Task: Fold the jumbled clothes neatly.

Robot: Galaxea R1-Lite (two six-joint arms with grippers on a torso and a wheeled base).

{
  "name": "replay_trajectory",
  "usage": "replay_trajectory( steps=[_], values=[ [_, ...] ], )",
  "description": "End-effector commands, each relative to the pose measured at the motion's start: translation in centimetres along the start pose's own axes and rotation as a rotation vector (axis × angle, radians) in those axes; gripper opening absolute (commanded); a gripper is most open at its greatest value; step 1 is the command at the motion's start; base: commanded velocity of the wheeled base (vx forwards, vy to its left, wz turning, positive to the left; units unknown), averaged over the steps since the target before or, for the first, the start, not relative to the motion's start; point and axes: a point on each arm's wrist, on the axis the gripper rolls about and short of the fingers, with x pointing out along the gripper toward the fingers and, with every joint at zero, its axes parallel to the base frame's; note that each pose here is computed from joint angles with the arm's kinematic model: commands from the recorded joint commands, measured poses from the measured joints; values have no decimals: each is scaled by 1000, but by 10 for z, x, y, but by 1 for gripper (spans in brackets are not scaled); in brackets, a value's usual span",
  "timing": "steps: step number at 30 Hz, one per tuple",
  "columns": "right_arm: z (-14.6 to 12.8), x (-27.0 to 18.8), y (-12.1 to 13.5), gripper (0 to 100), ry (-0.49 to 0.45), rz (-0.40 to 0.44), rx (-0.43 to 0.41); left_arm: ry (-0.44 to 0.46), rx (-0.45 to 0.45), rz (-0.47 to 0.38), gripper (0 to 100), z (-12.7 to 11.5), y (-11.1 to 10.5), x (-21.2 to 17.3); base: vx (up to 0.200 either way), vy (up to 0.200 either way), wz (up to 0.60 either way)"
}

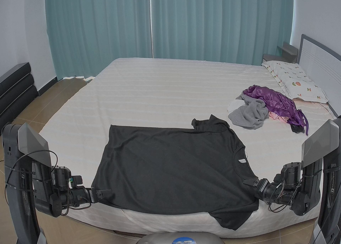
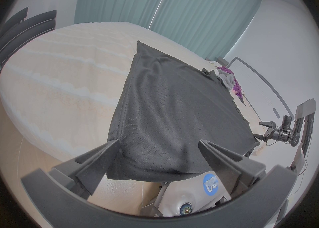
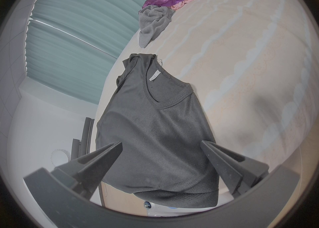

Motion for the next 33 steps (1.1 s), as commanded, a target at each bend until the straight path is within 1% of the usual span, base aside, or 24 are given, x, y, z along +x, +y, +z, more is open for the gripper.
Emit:
replay_trajectory(
  steps=[1,12,23,33],
  values=[
    [1,0,1,100,-7,9,-2,10,-7,12,100,-3,3,2,0,0,0],
    [1,0,1,100,-7,9,-4,22,-2,42,100,-7,5,-4,0,0,0],
    [1,0,1,100,-7,9,-4,12,2,49,100,-6,5,-10,0,0,0],
    [1,0,1,100,-7,9,-4,5,2,51,100,-6,8,-7,0,0,0]
  ],
)
